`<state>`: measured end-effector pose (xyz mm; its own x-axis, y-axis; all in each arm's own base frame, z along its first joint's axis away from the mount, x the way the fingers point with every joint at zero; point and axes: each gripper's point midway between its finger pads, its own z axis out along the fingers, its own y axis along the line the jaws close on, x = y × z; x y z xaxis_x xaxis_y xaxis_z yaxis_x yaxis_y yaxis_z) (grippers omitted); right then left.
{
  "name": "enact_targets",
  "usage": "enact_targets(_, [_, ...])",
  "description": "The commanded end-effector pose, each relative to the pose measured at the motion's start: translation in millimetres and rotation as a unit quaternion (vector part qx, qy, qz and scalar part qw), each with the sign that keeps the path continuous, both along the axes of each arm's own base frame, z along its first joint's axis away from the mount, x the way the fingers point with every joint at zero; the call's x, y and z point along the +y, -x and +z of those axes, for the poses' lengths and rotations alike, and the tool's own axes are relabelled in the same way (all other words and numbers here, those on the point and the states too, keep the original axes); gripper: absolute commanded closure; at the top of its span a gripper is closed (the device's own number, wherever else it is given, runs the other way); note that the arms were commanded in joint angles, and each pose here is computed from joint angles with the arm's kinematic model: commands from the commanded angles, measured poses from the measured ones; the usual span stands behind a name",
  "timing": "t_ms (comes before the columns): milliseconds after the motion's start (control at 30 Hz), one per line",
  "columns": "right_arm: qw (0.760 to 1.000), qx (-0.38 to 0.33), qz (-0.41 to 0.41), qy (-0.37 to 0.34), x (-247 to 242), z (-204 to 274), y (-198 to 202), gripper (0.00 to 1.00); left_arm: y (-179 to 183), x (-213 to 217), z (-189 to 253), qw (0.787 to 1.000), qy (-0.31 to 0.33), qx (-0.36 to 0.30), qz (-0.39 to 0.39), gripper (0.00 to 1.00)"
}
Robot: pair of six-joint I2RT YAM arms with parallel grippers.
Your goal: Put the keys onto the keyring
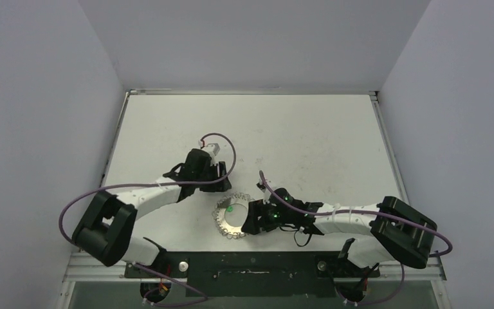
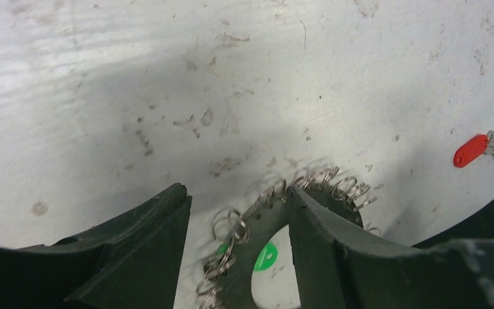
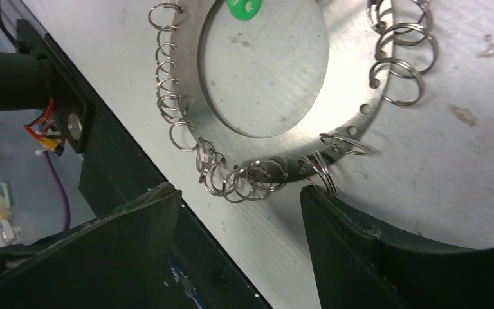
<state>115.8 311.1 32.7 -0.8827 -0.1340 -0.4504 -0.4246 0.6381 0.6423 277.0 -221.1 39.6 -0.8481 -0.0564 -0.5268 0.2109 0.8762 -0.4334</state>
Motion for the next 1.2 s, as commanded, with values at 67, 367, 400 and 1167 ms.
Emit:
enact_targets(67, [0.996, -0.066, -0.004, 0.06, -14.9, 11.7, -22.3, 0.3, 20.5, 33.9, 35.1, 0.996, -0.001, -0.08, 0.035, 0.45])
enact_targets(367, [0.992, -0.081, -0.017, 0.09, -31.4, 20.6, -61.0, 0.33, 78.4, 50.7, 33.3, 0.991, 0.09, -0.039, 0.094, 0.53])
enact_targets(400, [0.992, -0.089, -0.011, 0.092, -29.9, 23.0, -63.0, 0.34, 83.6, 49.7, 31.6, 0.989, 0.104, -0.031, 0.098, 0.54])
enact_targets(1167, [0.99, -0.031, 0.034, 0.132, -21.8, -16.1, -31.1, 0.68, 56.3, 5.5, 11.6, 0.993, 0.113, -0.018, 0.004, 0.77])
